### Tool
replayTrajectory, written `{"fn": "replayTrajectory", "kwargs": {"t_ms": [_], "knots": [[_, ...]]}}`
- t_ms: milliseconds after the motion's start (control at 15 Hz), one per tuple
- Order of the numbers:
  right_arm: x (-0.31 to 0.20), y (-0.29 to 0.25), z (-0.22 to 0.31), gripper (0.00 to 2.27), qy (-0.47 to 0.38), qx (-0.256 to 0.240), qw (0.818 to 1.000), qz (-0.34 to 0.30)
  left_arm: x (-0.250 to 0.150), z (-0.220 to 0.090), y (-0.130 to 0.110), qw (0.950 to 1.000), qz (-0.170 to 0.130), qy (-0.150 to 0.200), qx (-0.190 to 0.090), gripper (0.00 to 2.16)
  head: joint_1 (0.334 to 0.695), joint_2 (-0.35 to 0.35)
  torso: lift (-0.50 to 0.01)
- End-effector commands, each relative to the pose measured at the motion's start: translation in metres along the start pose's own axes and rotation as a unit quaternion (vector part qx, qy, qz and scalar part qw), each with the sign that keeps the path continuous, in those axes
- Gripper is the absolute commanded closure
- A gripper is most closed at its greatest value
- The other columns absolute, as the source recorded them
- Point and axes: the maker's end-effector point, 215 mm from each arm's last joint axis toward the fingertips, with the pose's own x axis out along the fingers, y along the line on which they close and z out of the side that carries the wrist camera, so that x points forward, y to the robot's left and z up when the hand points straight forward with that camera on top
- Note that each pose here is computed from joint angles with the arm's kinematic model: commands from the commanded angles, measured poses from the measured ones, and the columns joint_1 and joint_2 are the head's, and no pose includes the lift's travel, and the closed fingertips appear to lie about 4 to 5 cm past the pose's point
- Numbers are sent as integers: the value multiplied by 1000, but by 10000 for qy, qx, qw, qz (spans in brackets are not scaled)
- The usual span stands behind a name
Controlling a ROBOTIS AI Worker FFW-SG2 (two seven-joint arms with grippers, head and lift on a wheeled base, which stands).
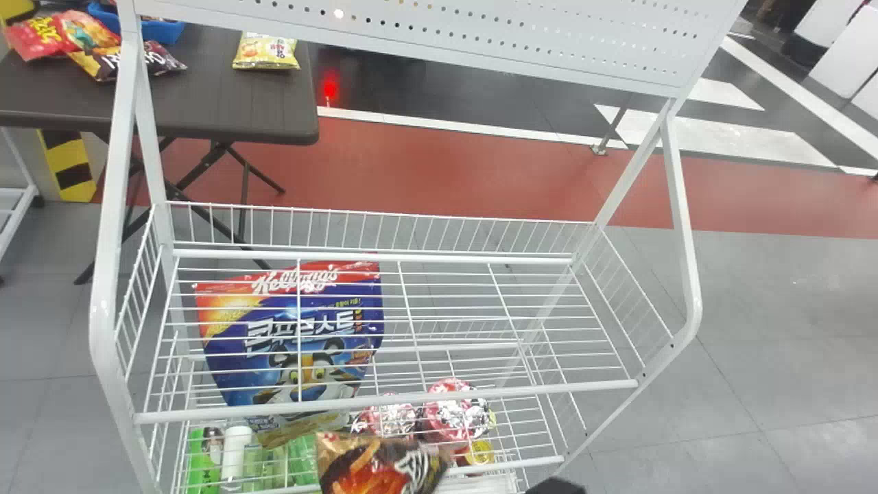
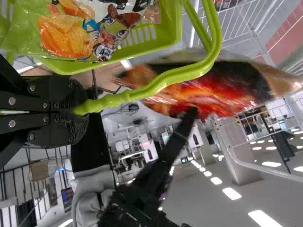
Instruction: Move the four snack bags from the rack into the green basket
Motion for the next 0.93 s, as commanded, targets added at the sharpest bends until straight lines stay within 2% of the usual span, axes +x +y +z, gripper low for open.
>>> {"fn": "replayTrajectory", "kwargs": {"t_ms": [0, 400, 600, 667, 733, 800, 867], "knots": [[4, 17, -33, 2223, 334, -115, 9993, 133, 0, 1, 1, 10000, 4, -8, 24, 2051, 695, -350, 0], [5, 17, -122, 2223, 1220, -189, 9923, 126, -2, 2, 1, 10000, -25, -45, 23, 2051, 695, -350, 0], [3, 15, -122, 2219, 1183, -195, 9927, 107, 1, 2, 0, 10000, -27, -20, 43, 2054, 695, -350, 0], [2, 8, -114, 2132, 1090, -225, 9938, -28, 2, 2, -1, 10000, -38, -20, 44, 2054, 695, -350, 0], [1, -2, -97, 1592, 872, -277, 9956, -212, 1, 2, -1, 10000, -33, -13, 53, 2051, 695, -350, 0], [-1, -9, -81, 478, 679, -319, 9965, -382, 1, 3, -1, 10000, -36, -20, 59, 2054, 695, -350, 0], [-3, -13, -72, -1, 580, -349, 9966, -461, -1, 2, 0, 10000, -29, -32, 41, 2054, 695, -350, 0]]}}
